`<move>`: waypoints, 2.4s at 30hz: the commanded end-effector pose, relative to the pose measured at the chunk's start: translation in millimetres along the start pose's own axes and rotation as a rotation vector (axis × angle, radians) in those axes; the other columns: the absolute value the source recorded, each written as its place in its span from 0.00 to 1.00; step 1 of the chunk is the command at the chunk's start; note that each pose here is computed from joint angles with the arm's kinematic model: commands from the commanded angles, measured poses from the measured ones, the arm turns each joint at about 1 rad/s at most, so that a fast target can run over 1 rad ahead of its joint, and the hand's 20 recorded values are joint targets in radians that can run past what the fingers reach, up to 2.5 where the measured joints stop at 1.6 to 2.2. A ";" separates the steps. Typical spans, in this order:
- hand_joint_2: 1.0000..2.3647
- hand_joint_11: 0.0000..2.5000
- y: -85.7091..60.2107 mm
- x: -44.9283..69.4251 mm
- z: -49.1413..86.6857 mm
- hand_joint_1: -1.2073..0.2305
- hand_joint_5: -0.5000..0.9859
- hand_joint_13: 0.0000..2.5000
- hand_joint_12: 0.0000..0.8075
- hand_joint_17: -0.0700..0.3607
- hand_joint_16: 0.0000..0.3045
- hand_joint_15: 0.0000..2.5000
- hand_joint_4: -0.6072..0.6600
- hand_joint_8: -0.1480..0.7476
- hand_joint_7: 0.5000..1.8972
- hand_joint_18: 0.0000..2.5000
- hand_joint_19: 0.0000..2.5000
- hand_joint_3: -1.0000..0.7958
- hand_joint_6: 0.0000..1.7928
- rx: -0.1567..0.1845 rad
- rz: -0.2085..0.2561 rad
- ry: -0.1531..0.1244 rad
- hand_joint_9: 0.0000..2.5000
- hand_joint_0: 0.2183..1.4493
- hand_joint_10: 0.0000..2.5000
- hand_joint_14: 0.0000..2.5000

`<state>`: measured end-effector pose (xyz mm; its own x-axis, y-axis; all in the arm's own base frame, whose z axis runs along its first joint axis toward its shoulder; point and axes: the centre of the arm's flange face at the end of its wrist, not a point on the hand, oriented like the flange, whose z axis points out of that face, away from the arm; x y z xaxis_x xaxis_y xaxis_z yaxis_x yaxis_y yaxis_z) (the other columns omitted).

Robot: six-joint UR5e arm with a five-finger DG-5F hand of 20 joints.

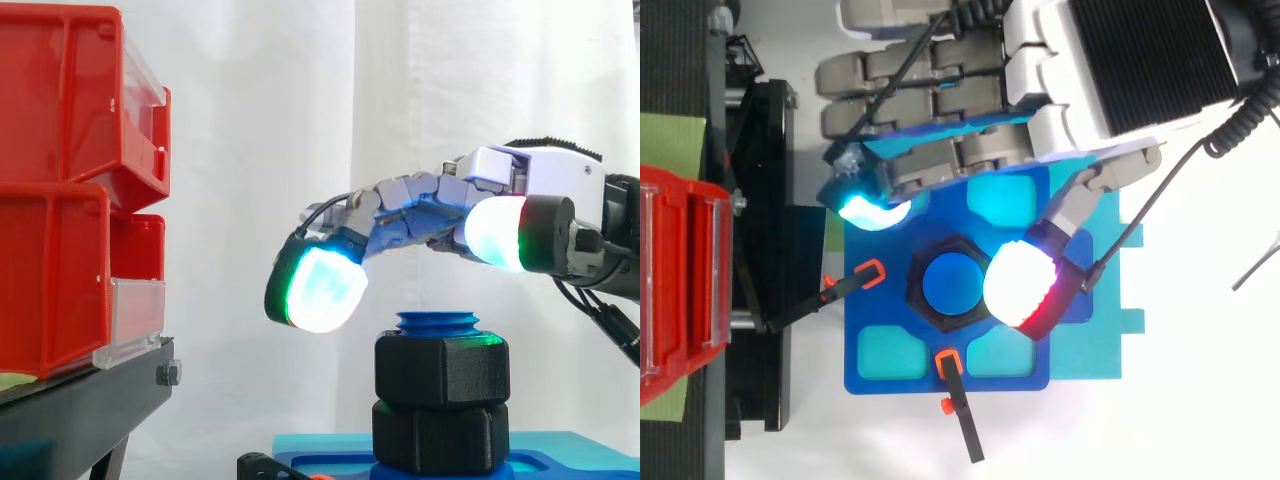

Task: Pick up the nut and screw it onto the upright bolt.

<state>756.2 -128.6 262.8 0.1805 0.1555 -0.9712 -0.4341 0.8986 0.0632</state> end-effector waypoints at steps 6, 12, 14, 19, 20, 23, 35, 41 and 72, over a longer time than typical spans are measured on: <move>0.00 0.00 2.5 -3.2 6.3 0.74 0.15 0.08 0.38 0.36 0.12 0.00 0.51 0.38 0.09 0.00 0.00 0.28 0.28 -0.011 -0.013 -0.037 0.12 0.22 0.00 0.00; 0.00 0.00 15.2 6.7 9.4 0.74 0.16 0.08 0.38 0.36 0.12 0.00 0.53 0.39 0.12 0.00 0.00 0.28 0.28 -0.014 0.004 -0.018 0.11 0.22 0.00 0.00; 0.00 0.00 17.6 8.5 10.3 0.74 0.17 0.08 0.38 0.36 0.12 0.00 0.54 0.39 0.13 0.00 0.00 0.28 0.28 -0.011 0.007 -0.017 0.11 0.22 0.00 0.00; 0.00 0.00 24.9 13.8 11.8 0.74 0.18 0.08 0.38 0.36 0.12 0.00 0.56 0.40 0.17 0.00 0.00 0.28 0.28 -0.002 0.028 0.013 0.12 0.22 0.00 0.00; 0.00 0.00 26.2 15.3 11.1 0.75 0.18 0.08 0.38 0.36 0.13 0.00 0.57 0.40 0.21 0.00 0.00 0.28 0.28 -0.001 0.035 0.025 0.12 0.22 0.00 0.00; 0.00 0.00 28.7 18.3 9.6 0.75 0.19 0.08 0.39 0.36 0.13 0.00 0.59 0.41 0.28 0.00 0.00 0.28 0.28 0.004 0.045 0.051 0.13 0.22 0.00 0.00; 0.00 0.00 27.1 19.7 7.8 0.76 0.21 0.09 0.39 0.36 0.12 0.00 0.60 0.42 0.46 0.00 0.00 0.28 0.28 0.028 0.047 0.064 0.15 0.22 0.00 0.00; 0.00 0.00 23.2 18.6 5.7 0.75 0.22 0.10 0.39 0.36 0.12 0.00 0.59 0.43 0.58 0.00 0.00 0.28 0.28 0.032 0.045 0.061 0.17 0.23 0.00 0.00; 0.00 0.00 5.4 11.1 -3.1 0.74 0.29 0.18 0.36 0.34 0.11 0.00 0.62 0.48 0.62 0.05 0.00 0.28 0.31 0.029 0.002 0.028 0.30 0.23 0.00 0.00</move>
<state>752.5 -122.8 250.4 0.1427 0.1479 -0.9786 -0.4039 0.9114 0.0788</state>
